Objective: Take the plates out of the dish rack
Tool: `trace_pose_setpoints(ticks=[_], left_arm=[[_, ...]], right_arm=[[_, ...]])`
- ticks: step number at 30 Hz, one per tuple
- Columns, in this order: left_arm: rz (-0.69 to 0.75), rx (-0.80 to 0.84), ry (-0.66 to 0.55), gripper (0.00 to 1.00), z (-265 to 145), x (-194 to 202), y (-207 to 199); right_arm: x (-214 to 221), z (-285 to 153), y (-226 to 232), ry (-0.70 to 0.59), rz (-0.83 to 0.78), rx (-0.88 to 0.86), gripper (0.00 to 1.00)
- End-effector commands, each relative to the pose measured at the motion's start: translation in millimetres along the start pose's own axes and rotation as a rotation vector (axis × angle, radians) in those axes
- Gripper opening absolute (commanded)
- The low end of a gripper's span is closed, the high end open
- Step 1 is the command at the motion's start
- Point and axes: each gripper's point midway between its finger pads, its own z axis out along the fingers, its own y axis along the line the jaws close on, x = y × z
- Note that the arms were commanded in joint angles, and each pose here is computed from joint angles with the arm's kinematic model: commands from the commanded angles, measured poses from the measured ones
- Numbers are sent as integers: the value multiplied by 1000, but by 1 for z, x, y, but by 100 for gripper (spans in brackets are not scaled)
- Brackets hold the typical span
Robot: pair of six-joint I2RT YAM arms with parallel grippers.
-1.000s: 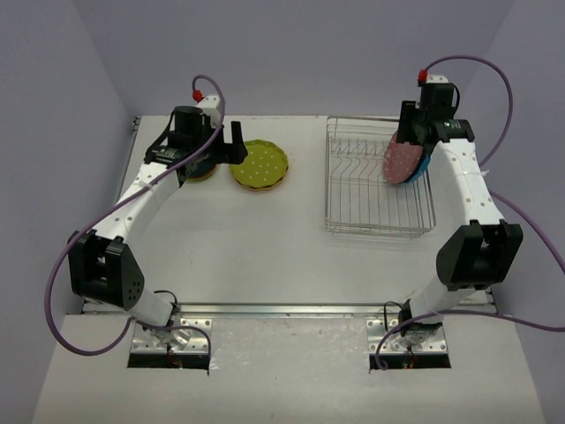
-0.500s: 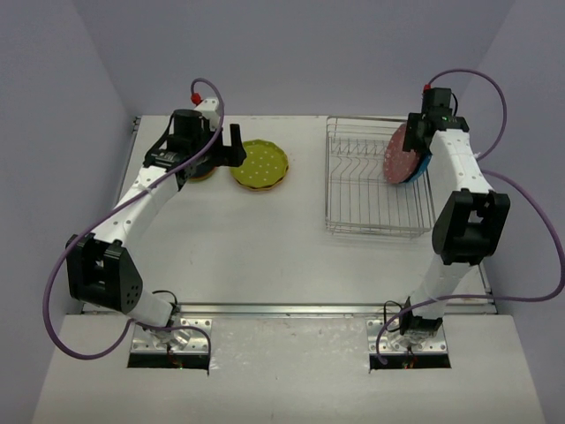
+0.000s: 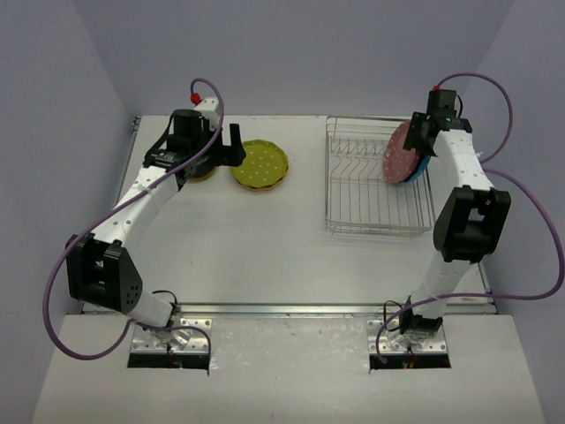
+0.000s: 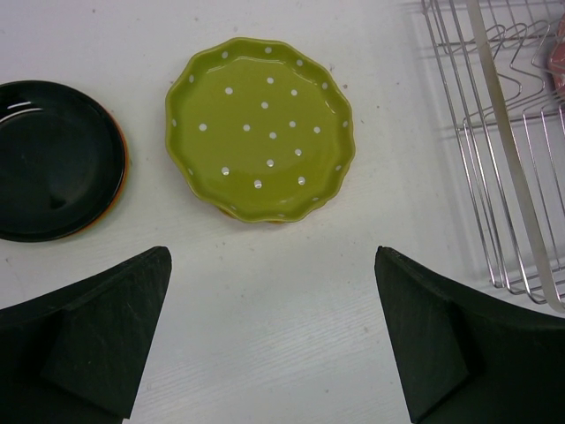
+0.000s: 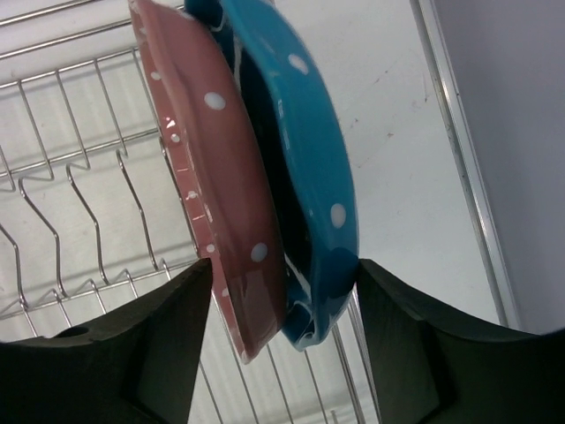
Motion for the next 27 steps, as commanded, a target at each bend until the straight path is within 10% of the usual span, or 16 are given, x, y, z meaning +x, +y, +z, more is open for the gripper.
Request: trace_pose_setpoints(ticks=[1,27], left_arm=[[6,17,-65,98,-5,-16,-6],[1,16,-45,100,2,-16,-6]], right_arm=[[-35,-37,5,-155,21,-34,68],[-71,-9,32,-147,-53,-95,72]])
